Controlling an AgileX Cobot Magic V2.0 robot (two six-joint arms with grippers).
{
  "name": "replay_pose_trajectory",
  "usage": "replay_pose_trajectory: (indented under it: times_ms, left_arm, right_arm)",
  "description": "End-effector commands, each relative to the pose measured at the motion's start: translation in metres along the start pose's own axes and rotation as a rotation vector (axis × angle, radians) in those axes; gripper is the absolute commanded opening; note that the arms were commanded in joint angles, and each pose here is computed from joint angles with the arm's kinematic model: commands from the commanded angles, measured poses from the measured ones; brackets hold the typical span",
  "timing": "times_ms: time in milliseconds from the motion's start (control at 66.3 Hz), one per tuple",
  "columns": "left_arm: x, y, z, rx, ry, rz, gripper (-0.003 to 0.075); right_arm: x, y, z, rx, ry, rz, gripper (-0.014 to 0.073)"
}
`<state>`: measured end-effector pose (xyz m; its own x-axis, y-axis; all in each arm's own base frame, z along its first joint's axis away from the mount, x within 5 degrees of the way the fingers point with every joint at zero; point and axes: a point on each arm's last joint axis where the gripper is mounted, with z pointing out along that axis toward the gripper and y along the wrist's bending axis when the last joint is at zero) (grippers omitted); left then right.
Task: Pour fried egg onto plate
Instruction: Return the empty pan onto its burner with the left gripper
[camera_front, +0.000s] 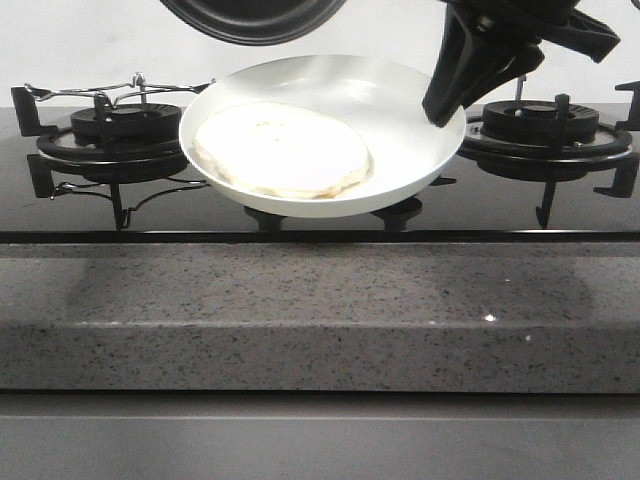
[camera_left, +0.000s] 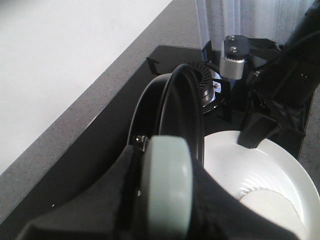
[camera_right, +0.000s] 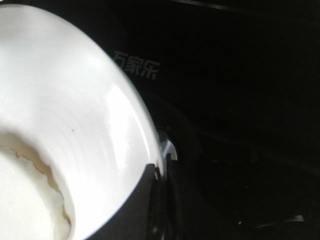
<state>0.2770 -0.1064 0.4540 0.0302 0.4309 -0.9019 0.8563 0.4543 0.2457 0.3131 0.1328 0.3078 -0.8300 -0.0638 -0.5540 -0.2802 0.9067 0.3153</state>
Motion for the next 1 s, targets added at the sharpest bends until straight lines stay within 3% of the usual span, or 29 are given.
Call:
replay_pose_trajectory:
  times_ms: [0, 181, 332, 438, 604, 981]
  left_arm:
    - [-0.022, 0.005, -0.022, -0.114, -0.124, -0.085, -0.0020]
    - [0.004, 0.042, -0.036, -0.236, -0.118, -0.376, -0.0020]
    - [0.041, 0.082, -0.045, -0.278, -0.157, -0.731, -0.0020]
    - [0.072, 0.107, -0.048, -0.229, -0.210, -0.959, -0.0020]
    - [0.119, 0.138, -0.045, -0.125, -0.291, -1.162, -0.0020]
    - [0.191, 0.163, -0.016, 0.033, -0.299, -1.526, -0.0020]
  right_arm:
    - [-0.013, 0.008, -0.022, -0.031, -0.119, 0.003, -0.0068]
    - [-0.013, 0.008, -0.022, -0.031, -0.119, 0.003, -0.0068]
    - [-0.013, 0.008, -0.022, -0.031, -0.119, 0.003, -0.0068]
    - [-0.013, 0.008, -0.022, -0.031, -0.119, 0.003, -0.0068]
    - [-0.013, 0.008, -0.022, -0.031, -0.119, 0.003, -0.0068]
    - [-0.013, 0.008, -0.022, -0.031, -0.119, 0.003, -0.0068]
